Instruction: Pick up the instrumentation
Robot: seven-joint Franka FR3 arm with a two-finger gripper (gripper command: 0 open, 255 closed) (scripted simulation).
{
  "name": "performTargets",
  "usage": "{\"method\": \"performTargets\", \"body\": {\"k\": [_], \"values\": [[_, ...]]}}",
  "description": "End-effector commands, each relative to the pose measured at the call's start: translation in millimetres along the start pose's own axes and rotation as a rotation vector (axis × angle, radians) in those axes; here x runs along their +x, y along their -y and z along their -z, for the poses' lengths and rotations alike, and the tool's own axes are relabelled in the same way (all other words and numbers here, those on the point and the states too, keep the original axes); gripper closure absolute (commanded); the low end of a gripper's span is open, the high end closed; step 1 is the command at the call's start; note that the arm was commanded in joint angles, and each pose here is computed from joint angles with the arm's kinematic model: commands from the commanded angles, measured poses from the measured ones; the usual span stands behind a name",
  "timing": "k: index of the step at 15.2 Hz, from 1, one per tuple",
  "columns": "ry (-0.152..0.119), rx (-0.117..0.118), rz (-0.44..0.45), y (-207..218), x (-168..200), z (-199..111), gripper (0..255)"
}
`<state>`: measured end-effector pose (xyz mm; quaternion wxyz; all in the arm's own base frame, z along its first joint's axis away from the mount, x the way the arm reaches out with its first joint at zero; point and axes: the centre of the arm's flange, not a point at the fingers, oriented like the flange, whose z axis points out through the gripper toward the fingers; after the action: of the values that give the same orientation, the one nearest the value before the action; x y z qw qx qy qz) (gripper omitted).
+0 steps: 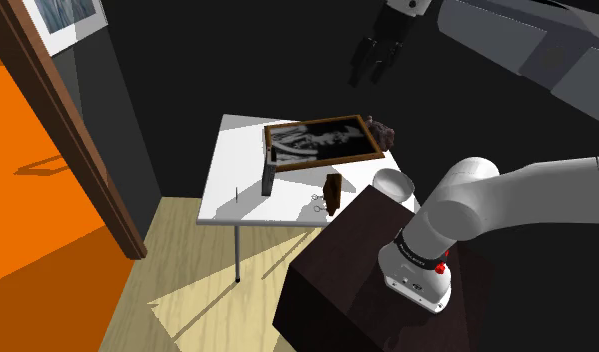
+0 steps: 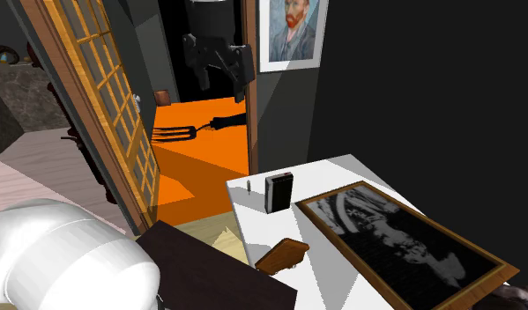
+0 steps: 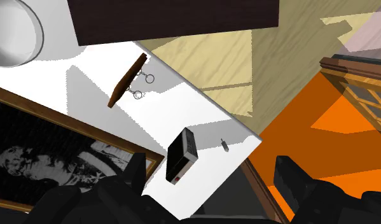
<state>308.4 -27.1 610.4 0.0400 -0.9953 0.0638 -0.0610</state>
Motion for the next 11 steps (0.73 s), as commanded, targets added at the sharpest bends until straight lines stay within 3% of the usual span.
{"method": "performTargets", "body": {"k": [1,11], "values": [[0.000,0.000,0.000,0,0,0,0],[0.021,-0.017,-0.074,11,61,-119,0]]}}
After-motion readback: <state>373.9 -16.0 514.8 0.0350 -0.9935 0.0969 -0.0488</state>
